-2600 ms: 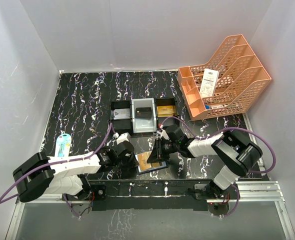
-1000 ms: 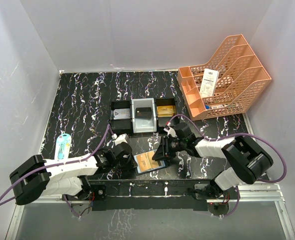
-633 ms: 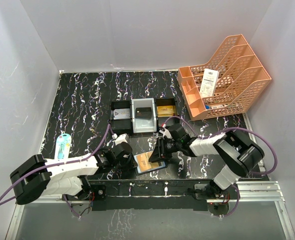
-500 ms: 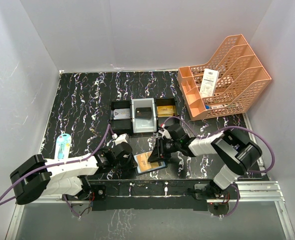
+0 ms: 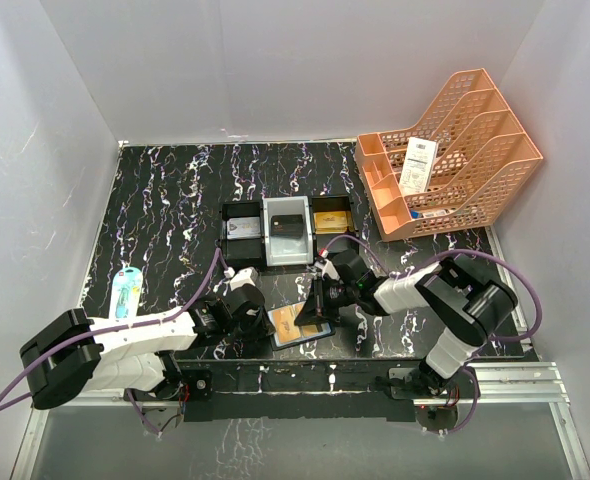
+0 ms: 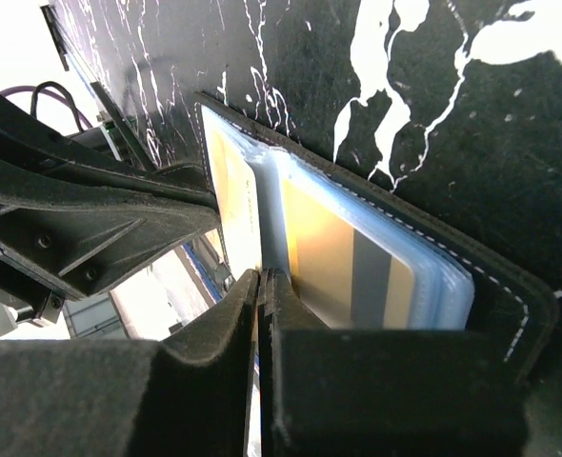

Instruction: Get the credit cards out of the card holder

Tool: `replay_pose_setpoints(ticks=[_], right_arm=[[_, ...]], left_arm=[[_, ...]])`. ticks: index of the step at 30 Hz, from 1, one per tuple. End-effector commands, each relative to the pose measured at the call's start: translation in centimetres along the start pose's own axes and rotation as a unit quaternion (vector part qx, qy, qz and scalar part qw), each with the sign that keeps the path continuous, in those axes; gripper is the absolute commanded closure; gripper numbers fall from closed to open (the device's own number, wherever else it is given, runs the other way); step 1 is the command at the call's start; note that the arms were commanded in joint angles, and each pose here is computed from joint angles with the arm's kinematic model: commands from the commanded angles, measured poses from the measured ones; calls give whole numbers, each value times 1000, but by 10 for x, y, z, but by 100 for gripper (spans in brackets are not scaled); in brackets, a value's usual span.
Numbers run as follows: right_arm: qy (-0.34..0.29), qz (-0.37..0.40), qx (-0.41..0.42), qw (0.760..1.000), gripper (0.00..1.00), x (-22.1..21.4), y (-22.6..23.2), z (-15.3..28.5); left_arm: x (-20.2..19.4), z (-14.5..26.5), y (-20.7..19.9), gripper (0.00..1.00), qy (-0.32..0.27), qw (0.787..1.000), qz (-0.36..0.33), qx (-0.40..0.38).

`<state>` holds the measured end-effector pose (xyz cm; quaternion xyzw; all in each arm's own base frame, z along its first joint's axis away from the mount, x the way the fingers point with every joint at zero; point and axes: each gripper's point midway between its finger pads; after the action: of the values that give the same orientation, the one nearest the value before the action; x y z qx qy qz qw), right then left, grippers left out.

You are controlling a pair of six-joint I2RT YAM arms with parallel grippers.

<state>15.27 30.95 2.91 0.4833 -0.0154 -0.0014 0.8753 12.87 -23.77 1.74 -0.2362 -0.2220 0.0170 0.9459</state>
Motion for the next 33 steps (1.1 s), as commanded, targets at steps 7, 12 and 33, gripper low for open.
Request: replay_pose_setpoints(ticks=[7,12,33], right_arm=[[-27,25,10,999,100,9,-2,27],[-22,39,13,999,100,8,-2,29],[-26,49,17,998,100,15,2,41]], left_arm=[[-12,-1,21,92,17,999,-11,37],[-11,-2,20,92,17,999,-11,36],[30,36,-35,41,-64,994,-4,-90]])
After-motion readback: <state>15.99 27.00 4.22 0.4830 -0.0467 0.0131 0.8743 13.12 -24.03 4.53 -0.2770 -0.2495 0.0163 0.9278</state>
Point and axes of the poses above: each gripper's point midway between its finger pads, its own z axis back along the fingers, its own y axis along the line the jaws close on, x = y × z, and after that the axes turned 4 degrees about -z, right-handed
